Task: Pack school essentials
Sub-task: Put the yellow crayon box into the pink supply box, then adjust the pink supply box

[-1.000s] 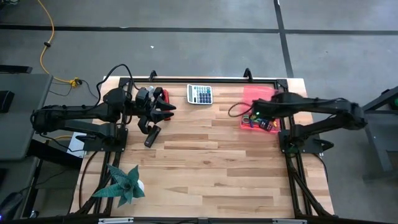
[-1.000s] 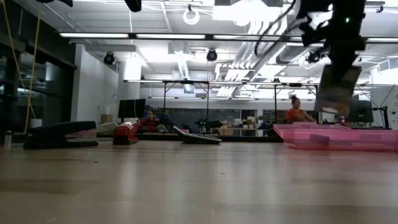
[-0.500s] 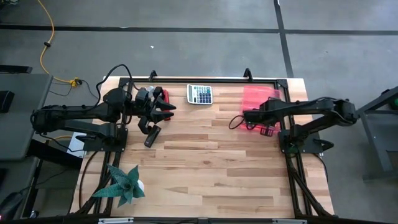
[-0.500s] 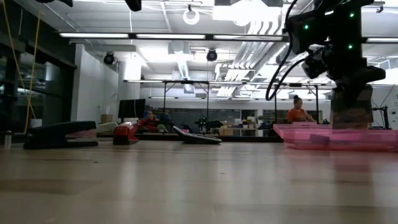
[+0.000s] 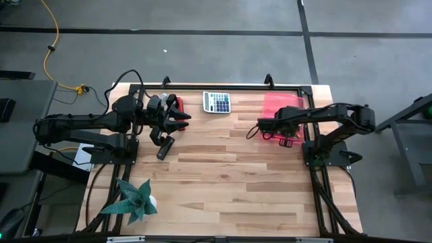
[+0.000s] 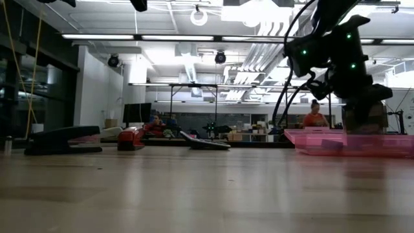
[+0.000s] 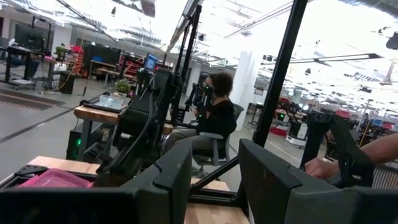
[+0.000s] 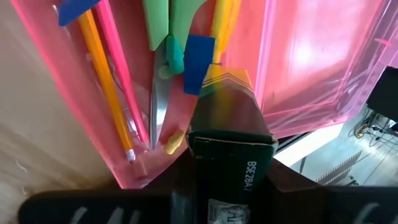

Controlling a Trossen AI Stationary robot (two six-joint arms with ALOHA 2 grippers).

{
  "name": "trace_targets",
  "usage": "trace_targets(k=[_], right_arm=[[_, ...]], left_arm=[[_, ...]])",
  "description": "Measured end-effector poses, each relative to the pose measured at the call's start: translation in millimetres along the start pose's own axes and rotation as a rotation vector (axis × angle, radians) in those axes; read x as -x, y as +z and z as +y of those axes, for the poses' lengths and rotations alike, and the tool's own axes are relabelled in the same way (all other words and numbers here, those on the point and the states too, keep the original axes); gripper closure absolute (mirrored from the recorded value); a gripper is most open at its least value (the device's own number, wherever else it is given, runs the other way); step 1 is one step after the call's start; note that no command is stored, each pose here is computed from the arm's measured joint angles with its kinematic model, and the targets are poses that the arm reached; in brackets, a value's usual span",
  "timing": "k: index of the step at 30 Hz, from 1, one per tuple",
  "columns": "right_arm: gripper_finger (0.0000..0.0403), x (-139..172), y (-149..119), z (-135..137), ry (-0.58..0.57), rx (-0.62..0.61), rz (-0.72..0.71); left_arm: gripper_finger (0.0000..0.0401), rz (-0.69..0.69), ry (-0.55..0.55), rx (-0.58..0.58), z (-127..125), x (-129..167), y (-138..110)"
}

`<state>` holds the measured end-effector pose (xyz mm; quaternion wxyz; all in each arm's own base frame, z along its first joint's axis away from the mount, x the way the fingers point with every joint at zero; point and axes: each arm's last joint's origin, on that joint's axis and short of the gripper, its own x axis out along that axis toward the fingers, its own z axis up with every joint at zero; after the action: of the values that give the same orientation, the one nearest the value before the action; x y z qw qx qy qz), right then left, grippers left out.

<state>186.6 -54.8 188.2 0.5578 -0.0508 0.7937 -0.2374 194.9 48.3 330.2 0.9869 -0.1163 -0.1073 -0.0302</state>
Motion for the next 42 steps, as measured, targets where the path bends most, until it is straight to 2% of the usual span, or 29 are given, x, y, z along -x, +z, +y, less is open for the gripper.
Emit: trace_targets(k=[6, 14, 18, 27, 33, 37, 39, 42], right_arm=[[0.0327, -0.9, 0.3, 0.9, 0.012, 0.024, 0.012], [0.0245, -0.9, -0.9, 1.1, 0.021, 0.041, 0.025], [0.0217, -0.6, -2.4, 2.1, 0.062, 0.06, 0.039], [0.021, 12.4, -6.8, -1.3, 0.159, 0.106, 0.087], [0.021, 23.1, -10.8, -5.3, 0.212, 0.102, 0.038], [0.021, 34.8, -18.5, -12.0, 0.211, 0.003, -0.073], [0.021, 41.3, -25.7, -14.7, 0.265, -0.097, -0.131], [0.0211, 47.6, -38.8, -15.9, 0.386, -0.249, -0.127]], left_arm=[[0.0281, 0.0, 0.0, 0.007, 0.0, 0.0, 0.0], [0.0281, 0.0, 0.0, 0.007, 0.0, 0.0, 0.0], [0.0281, 0.0, 0.0, 0.007, 0.0, 0.0, 0.0], [0.0281, 0.0, 0.0, 0.007, 0.0, 0.0, 0.0], [0.0281, 0.0, 0.0, 0.008, 0.0, 0.0, 0.0], [0.0281, 0.0, 0.0, 0.008, 0.0, -0.1, -0.1], [0.0281, 0.0, 0.0, 0.011, 0.0, -0.1, -0.1], [0.0281, 0.0, 0.0, 0.011, 0.0, -0.1, -0.1]])
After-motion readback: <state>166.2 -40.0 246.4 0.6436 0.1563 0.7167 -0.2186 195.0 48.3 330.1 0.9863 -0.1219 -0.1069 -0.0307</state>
